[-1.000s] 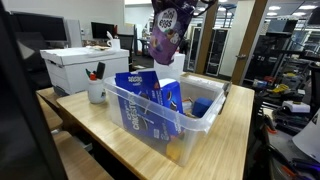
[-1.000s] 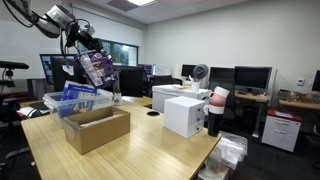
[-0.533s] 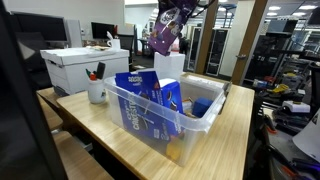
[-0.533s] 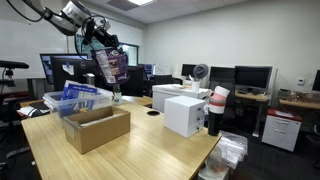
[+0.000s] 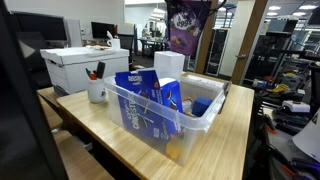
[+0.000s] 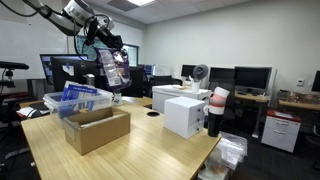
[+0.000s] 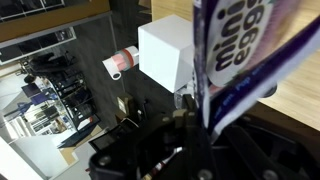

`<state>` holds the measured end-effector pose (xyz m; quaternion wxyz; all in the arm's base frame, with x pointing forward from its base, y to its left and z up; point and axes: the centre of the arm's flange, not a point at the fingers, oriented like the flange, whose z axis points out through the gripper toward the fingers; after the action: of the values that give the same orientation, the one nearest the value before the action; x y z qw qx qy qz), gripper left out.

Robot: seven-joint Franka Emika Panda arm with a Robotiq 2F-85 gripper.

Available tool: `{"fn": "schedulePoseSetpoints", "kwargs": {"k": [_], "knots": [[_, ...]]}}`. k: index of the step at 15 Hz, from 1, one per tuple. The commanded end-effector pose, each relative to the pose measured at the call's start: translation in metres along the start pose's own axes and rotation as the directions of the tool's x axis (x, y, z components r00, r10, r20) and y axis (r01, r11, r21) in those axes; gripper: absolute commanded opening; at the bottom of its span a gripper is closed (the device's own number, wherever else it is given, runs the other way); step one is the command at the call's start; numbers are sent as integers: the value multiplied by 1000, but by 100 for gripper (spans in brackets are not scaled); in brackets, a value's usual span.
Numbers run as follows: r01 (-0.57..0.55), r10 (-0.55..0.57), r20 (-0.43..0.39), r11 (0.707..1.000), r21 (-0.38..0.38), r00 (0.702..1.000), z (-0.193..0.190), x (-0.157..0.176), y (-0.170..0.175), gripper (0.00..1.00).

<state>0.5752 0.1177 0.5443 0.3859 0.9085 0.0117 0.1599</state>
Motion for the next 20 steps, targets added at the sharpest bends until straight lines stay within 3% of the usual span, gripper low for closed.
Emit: {"fn": "schedulePoseSetpoints", "kwargs": {"k": [1, 8, 10, 15, 17, 20], "knots": [[25, -25, 0, 995, 101, 1000, 20, 7, 35, 6], [30, -42, 35, 956, 291, 998, 51, 1, 50, 6], [52, -79, 56, 924, 379, 995, 56, -3, 44, 6], [61, -117, 76, 856, 514, 990, 64, -11, 25, 6], [76, -145, 73, 811, 580, 987, 65, -17, 11, 6], [98, -181, 72, 777, 621, 981, 67, -21, -2, 6]]}}
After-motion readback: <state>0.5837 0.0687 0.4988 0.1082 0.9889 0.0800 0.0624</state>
